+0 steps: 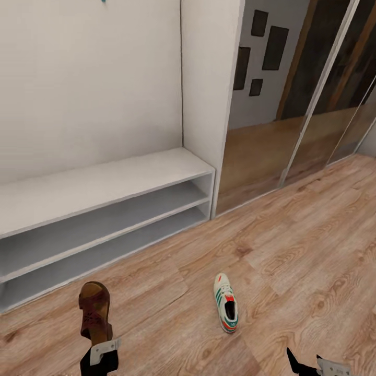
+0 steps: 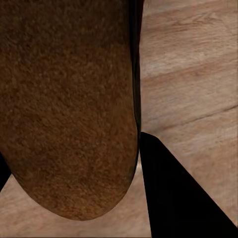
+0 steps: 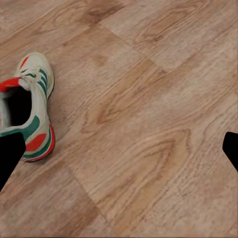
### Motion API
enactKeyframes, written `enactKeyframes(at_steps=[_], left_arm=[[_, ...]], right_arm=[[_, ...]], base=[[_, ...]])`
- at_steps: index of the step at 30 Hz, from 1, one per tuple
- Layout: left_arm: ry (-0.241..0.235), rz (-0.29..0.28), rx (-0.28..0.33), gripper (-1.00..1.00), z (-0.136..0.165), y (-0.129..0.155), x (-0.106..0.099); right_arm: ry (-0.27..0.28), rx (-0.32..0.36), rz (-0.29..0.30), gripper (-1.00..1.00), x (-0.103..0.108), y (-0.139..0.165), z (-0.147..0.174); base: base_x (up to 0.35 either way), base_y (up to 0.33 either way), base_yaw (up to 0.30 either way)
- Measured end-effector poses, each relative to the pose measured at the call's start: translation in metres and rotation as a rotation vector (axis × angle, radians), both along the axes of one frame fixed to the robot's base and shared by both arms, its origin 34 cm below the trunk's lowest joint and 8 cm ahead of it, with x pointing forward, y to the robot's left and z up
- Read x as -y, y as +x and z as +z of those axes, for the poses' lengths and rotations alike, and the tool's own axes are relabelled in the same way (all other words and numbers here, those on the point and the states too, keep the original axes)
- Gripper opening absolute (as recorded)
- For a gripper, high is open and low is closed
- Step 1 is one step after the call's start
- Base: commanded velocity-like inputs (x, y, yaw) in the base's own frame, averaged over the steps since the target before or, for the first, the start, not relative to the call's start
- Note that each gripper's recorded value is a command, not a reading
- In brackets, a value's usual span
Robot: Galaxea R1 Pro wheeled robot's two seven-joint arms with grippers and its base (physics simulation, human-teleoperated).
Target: Pick up the two gym shoes and the two sandals from the corridor floor and place them onto the hallstand (shoe rack) in the corridor, making sure they are on the rack and not on the floor. Arrange them so the two gym shoes are next to each other and the two sandals are next to each other.
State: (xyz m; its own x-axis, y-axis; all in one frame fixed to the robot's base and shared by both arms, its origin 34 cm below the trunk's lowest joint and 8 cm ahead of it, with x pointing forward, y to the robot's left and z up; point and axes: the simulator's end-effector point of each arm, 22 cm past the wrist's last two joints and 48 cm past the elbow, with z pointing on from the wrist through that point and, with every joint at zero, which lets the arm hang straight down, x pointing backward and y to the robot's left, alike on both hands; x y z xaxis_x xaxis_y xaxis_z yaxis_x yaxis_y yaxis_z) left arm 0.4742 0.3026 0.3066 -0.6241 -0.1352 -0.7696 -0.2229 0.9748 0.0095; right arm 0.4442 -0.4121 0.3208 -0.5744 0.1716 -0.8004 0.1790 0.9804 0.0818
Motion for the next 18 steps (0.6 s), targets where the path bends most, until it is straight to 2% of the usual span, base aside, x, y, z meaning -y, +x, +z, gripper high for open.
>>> enactKeyframes(at_steps=[8, 11, 15, 17, 18], left_arm=[[0.000, -0.003, -0.005, -1.00, -0.002, -0.001, 0.001], [0.002, -0.013, 0.000, -1.00, -0.001, 0.001, 0.003], [-0.004, -0.062, 0.010, -1.00, 0.002, 0.010, 0.019], [-0.008, -0.104, 0.011, -1.00, 0.003, 0.017, 0.032], [-0.011, -0.147, 0.035, -1.00, 0.013, 0.041, 0.046]], right_arm=[[0.000, -0.007, 0.000, 1.00, 0.000, -0.002, -0.002], [0.001, -0.008, -0.001, 1.00, 0.000, -0.002, -0.003], [0.003, -0.012, 0.006, 1.00, -0.002, -0.003, -0.004], [0.004, -0.024, 0.043, 1.00, -0.011, -0.001, -0.006], [0.003, -0.059, 0.115, 1.00, -0.027, 0.003, -0.011]], base=[[0.011, 0.311, 0.180], [0.002, 0.122, 0.045], [0.000, 0.030, 0.011], [0.000, 0.010, 0.004], [0.000, 0.007, 0.002]])
